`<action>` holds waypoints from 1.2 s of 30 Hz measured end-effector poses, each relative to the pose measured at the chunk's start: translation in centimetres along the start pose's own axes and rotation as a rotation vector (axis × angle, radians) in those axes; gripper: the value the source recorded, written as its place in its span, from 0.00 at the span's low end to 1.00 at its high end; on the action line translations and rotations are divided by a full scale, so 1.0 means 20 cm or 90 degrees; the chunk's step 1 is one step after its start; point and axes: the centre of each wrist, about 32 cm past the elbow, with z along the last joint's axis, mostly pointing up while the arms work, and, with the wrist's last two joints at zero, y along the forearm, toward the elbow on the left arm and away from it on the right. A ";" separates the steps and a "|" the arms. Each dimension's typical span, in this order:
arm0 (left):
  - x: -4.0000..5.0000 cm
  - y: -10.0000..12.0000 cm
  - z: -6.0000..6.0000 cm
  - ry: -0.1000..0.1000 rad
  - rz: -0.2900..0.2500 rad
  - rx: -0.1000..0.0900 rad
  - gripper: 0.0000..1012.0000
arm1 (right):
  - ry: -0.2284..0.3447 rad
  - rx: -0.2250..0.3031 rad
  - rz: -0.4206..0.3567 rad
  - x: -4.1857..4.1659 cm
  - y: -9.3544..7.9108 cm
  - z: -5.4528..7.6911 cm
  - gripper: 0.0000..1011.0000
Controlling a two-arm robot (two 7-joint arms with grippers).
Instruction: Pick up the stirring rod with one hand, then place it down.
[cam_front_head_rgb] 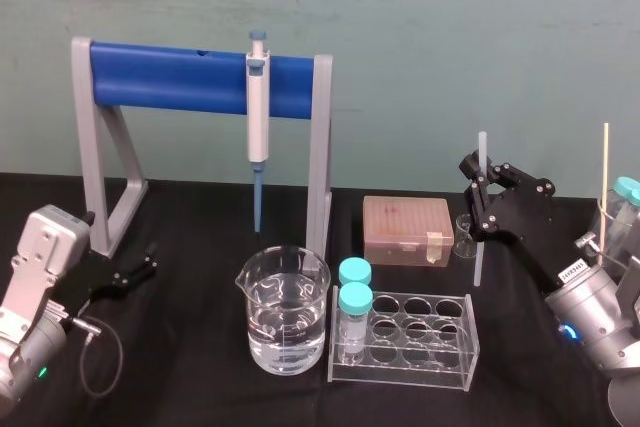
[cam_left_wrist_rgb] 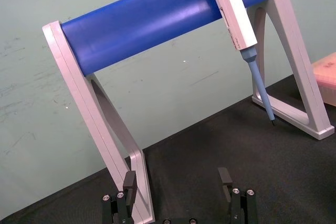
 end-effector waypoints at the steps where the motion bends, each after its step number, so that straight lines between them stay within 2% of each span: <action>1: 0.000 0.00 0.00 0.000 0.000 0.000 0.99 | 0.000 0.000 0.000 0.000 0.00 0.00 0.07; 36: 0.000 0.00 0.00 0.000 0.000 0.000 0.99 | 0.000 0.000 0.000 0.000 0.00 0.00 0.07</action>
